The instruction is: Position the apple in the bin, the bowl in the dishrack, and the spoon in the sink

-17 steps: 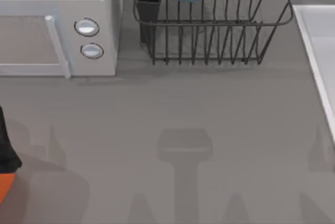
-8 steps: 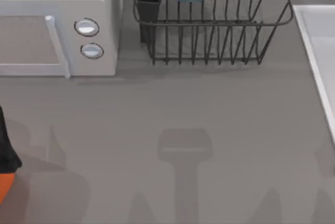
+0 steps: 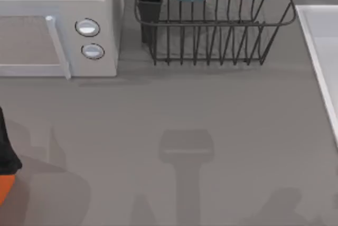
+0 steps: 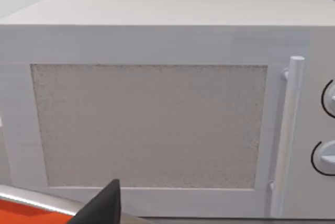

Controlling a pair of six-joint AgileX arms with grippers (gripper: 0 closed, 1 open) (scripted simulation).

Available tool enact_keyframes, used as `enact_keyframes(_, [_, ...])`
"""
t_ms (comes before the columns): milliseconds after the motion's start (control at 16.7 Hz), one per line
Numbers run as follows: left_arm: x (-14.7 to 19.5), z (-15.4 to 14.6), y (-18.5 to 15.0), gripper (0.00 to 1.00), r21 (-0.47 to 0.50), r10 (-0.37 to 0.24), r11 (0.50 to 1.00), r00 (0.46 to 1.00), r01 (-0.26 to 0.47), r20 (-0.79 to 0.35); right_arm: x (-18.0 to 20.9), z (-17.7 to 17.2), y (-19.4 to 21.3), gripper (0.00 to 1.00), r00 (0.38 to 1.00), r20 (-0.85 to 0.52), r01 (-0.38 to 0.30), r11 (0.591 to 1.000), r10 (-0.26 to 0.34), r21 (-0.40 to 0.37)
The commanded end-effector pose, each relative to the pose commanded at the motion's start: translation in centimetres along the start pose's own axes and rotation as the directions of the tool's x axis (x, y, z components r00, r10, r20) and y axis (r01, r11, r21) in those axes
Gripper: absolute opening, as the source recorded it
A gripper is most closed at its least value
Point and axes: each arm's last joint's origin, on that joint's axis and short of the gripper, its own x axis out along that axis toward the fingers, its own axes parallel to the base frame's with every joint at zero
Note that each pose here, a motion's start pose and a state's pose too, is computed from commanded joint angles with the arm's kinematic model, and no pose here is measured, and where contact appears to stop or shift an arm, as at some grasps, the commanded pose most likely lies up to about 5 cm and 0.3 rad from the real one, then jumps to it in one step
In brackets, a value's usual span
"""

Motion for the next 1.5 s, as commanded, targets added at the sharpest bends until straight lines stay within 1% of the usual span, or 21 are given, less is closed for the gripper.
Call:
enact_keyframes(120, [0.0,0.0,0.0,1.00,0.000,0.000,1.000,1.000,0.000,0.000,0.5,0.3,-1.5,1.00,0.988,-0.092,-0.128,0.988,0.120,-0.091])
enact_keyframes(240, [0.0,0.0,0.0,1.00,0.000,0.000,1.000,1.000,0.000,0.000,1.0,0.6,-2.7,1.00,0.965,-0.154,-0.238,0.959,0.214,-0.156])
enact_keyframes(360, [0.0,0.0,0.0,1.00,0.000,0.000,1.000,1.000,0.000,0.000,1.4,0.7,-3.7,1.00,0.942,-0.190,-0.314,0.929,0.278,-0.198])
enact_keyframes(420, [0.0,0.0,0.0,1.00,0.000,0.000,1.000,1.000,0.000,0.000,1.5,0.8,-4.0,1.00,0.934,-0.199,-0.336,0.918,0.297,-0.209])
enact_keyframes(540, [0.0,0.0,0.0,1.00,0.000,0.000,1.000,1.000,0.000,0.000,1.6,0.8,-4.2,1.00,0.929,-0.205,-0.351,0.911,0.309,-0.216])
enact_keyframes(840, [0.0,0.0,0.0,1.00,0.000,0.000,1.000,1.000,0.000,0.000,2.0,0.8,-4.0,1.00,0.929,-0.205,-0.351,0.911,0.309,-0.217])
enact_keyframes(960, [0.0,0.0,0.0,1.00,0.000,0.000,1.000,1.000,0.000,0.000,3.3,0.6,-3.8,1.00,0.928,-0.206,-0.353,0.911,0.311,-0.215])
enact_keyframes(1320, [0.0,0.0,0.0,1.00,0.000,0.000,1.000,1.000,0.000,0.000,9.5,-0.7,-1.9,1.00,0.933,-0.200,-0.341,0.915,0.300,-0.218])
enact_keyframes(1500, [0.0,0.0,0.0,1.00,0.000,0.000,1.000,1.000,0.000,0.000,10.8,-1.2,-1.1,1.00,0.929,-0.204,-0.350,0.911,0.309,-0.216])
